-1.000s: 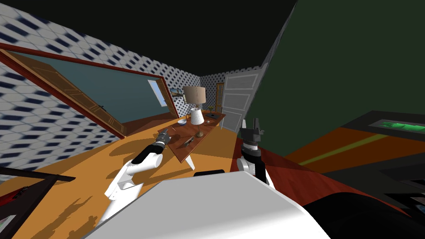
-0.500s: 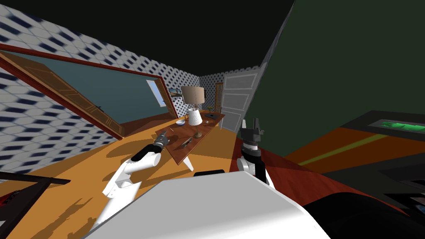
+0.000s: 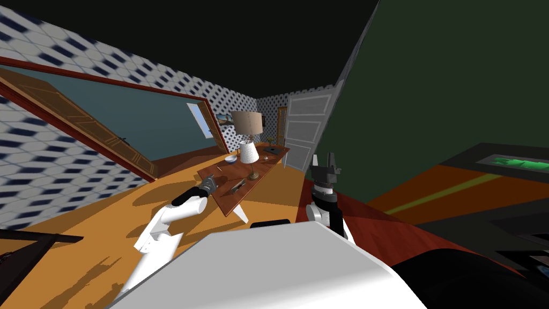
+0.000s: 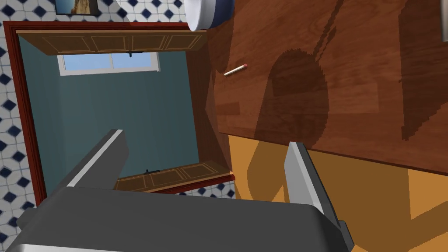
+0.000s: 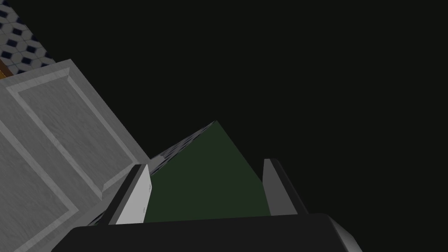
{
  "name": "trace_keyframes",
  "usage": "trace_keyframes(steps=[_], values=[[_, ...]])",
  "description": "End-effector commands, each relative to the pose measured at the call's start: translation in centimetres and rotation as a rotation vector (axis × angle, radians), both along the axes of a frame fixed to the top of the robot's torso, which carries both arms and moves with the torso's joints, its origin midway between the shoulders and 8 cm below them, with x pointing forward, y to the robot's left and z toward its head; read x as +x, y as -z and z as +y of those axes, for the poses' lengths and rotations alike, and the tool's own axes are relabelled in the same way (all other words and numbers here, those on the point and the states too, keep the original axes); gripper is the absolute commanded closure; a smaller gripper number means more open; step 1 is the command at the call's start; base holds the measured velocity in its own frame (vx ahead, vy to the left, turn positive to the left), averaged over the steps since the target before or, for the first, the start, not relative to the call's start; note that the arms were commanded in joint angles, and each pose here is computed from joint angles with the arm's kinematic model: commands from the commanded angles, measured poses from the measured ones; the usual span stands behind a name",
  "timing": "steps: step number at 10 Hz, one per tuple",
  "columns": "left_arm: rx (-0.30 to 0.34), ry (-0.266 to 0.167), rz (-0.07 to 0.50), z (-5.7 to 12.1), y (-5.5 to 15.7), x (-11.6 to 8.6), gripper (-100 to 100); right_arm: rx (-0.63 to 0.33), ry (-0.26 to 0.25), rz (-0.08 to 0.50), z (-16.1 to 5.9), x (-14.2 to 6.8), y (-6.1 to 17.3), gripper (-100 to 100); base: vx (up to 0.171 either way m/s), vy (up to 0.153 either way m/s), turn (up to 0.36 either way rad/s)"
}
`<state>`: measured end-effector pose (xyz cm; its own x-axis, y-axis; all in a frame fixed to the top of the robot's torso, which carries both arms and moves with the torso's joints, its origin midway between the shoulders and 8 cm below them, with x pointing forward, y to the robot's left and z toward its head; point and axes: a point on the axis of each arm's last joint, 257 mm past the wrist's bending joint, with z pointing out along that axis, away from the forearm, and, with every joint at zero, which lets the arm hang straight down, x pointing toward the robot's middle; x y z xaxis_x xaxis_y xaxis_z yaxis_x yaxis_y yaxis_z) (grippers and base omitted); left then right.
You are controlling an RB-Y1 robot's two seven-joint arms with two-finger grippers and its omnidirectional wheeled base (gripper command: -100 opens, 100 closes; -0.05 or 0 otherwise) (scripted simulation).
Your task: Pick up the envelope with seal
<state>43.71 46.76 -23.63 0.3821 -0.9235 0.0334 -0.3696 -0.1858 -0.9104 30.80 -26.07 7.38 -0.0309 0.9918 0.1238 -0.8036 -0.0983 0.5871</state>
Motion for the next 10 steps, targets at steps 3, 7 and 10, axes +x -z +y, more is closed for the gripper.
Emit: trace_keyframes(steps=[3, 7, 10], values=[[-0.058, -0.047, 0.08, 1.1, 2.3, -1.1, -100, 0.0, 0.0, 0.0, 0.0, 0.0, 0.0, 0, 0.038, -0.048, -0.019], [-0.159, -0.129, 0.185, 2.7, 5.7, -3.0, -100, 0.0, 0.0, 0.0, 0.0, 0.0, 0.0, 0, 0.044, -0.038, -0.031], [-0.22, -0.178, 0.271, 3.2, 8.0, -4.7, -100, 0.0, 0.0, 0.0, 0.0, 0.0, 0.0, 0, 0.068, -0.046, -0.034]])
